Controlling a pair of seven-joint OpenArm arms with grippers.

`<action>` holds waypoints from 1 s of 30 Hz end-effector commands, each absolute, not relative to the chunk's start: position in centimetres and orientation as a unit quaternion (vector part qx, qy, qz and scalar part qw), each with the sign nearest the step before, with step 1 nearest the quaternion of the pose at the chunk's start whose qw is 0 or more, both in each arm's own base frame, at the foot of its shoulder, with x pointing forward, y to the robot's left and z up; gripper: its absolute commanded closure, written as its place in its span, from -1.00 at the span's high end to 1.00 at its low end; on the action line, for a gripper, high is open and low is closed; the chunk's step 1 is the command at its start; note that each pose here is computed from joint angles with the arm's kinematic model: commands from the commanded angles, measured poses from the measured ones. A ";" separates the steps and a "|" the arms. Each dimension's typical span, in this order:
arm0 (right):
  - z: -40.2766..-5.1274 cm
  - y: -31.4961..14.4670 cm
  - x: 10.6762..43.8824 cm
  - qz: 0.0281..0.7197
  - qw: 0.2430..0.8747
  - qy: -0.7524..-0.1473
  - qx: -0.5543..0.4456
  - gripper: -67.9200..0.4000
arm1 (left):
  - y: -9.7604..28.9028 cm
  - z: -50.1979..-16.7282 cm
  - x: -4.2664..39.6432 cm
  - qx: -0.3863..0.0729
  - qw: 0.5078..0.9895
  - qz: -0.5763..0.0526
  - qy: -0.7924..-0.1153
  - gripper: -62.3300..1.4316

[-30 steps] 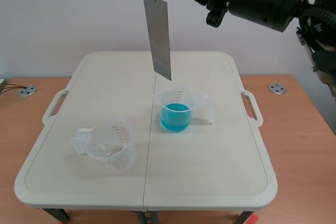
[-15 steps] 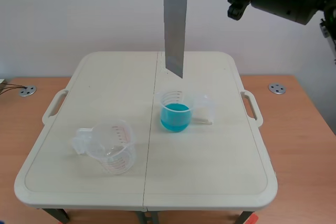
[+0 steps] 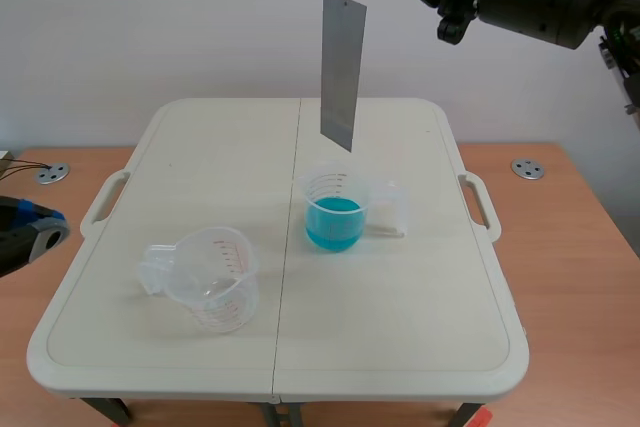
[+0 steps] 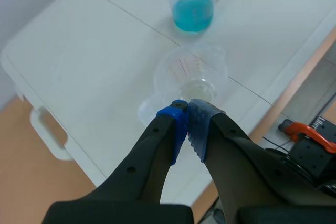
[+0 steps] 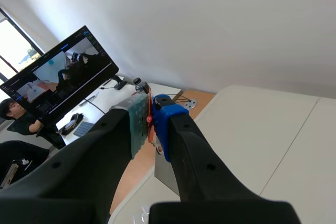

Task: Hold the metal plate by the orange handle, dip it into the blue solution, take it out and point at it, then put the plate back in the beaker on the left.
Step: 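Point at the plate with the left hand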

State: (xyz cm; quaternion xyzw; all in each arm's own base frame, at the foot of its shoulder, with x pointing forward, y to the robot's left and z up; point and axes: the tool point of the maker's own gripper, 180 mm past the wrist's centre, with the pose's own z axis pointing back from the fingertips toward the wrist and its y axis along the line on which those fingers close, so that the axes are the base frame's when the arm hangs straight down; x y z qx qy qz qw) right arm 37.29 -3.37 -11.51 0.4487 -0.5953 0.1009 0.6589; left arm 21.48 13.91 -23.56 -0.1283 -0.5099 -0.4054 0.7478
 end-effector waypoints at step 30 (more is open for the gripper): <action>-10.3 -3.2 39.2 0.101 0.648 -0.602 0.455 -0.95 | 5.5 -24.7 30.4 -0.152 0.683 -0.432 -0.569 -0.90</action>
